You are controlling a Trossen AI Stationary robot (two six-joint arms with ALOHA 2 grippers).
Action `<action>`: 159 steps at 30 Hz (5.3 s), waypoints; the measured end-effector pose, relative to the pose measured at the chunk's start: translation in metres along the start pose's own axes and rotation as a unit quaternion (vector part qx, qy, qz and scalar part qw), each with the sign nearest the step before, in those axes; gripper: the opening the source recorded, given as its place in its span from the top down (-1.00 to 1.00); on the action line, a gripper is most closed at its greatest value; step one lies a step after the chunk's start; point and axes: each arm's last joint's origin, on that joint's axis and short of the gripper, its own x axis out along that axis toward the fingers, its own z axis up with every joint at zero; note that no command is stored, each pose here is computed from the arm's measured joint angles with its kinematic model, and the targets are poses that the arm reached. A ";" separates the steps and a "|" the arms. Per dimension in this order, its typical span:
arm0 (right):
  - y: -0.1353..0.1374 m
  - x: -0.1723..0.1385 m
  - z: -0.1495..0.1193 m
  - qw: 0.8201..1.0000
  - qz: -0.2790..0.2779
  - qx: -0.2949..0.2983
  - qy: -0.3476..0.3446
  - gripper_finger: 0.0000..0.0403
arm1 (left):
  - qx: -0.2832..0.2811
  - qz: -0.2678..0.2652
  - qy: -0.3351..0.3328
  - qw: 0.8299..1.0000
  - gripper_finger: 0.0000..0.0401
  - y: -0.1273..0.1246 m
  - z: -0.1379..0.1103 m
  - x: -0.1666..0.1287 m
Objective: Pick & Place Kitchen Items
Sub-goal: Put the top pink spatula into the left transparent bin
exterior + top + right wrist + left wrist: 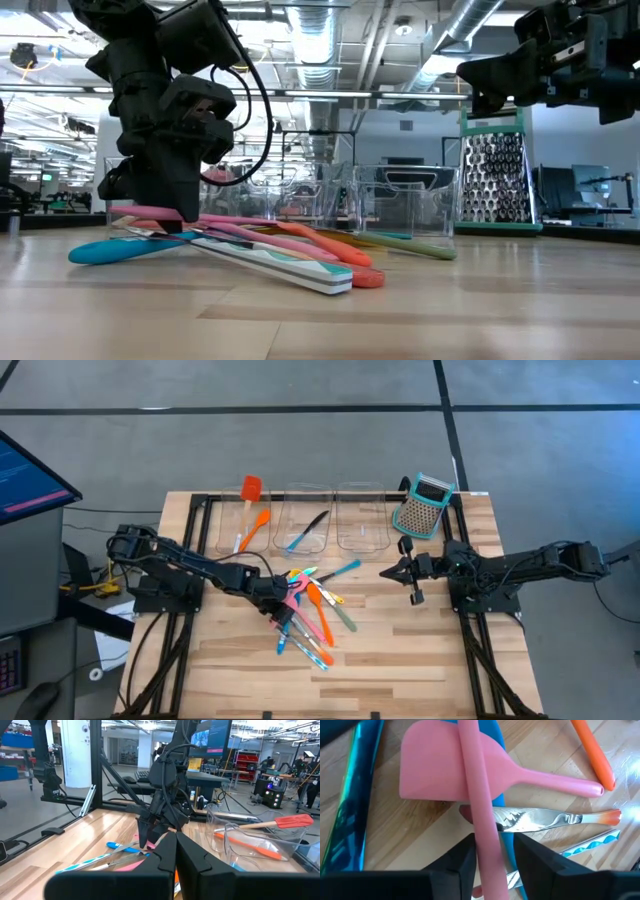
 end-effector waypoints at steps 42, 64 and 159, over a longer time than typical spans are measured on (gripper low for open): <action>0.000 0.000 0.000 1.000 0.000 0.000 0.000 1.00 | 0.000 -0.057 -0.112 0.992 0.85 -0.007 -0.005 -0.081; 0.000 0.000 0.001 1.000 0.000 0.025 -0.004 1.00 | 0.197 0.012 -0.340 0.919 0.91 0.001 -0.007 -0.141; 0.000 0.000 0.006 0.997 0.000 0.064 -0.032 1.00 | -0.118 0.274 -0.135 0.945 0.91 0.158 0.103 -0.091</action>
